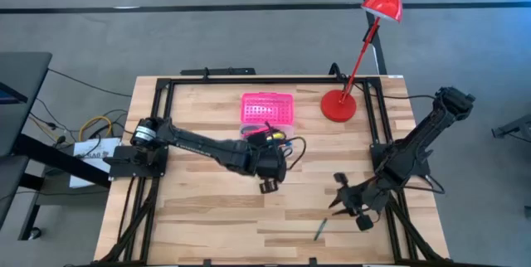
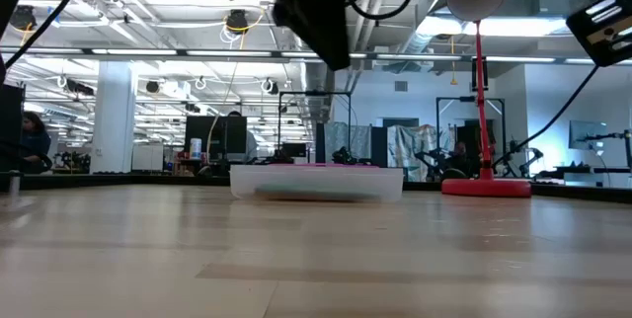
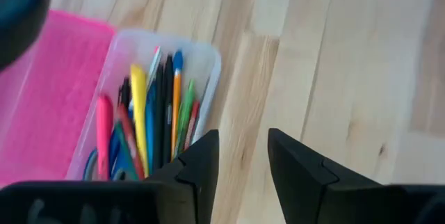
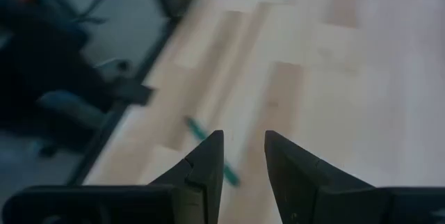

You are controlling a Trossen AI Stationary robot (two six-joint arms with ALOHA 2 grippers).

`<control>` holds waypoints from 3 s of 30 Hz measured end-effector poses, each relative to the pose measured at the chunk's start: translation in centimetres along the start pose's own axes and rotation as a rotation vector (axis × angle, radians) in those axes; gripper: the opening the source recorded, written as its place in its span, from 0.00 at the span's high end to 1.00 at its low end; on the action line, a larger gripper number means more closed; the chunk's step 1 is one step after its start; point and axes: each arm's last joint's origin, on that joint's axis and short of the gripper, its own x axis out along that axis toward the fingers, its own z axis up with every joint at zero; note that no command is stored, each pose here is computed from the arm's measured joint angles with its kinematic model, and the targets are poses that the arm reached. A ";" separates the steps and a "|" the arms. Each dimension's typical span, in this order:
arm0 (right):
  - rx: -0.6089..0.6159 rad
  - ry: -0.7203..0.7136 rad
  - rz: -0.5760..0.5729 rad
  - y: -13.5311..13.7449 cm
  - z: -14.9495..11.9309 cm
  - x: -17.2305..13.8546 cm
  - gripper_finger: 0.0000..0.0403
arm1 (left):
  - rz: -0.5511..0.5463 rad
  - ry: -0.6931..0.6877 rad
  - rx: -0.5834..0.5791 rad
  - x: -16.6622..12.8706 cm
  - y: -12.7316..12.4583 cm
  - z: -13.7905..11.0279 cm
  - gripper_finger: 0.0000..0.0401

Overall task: Pick & place school supplies into a supply box
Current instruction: Put the green crayon into the pink supply box

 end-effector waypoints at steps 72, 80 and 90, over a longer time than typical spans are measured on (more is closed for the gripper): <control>0.488 0.450 -0.137 0.0 0.4 11.4 0.99 | 0.526 0.099 0.059 -5.3 -5.9 -10.2 0.71; 0.486 0.454 -0.240 -0.9 1.4 11.3 1.00 | 0.547 0.146 0.116 -4.3 -5.5 -10.8 0.75; 0.454 0.423 -0.222 -2.5 3.9 11.5 1.00 | 0.584 0.185 0.041 -3.1 -6.2 -14.5 0.81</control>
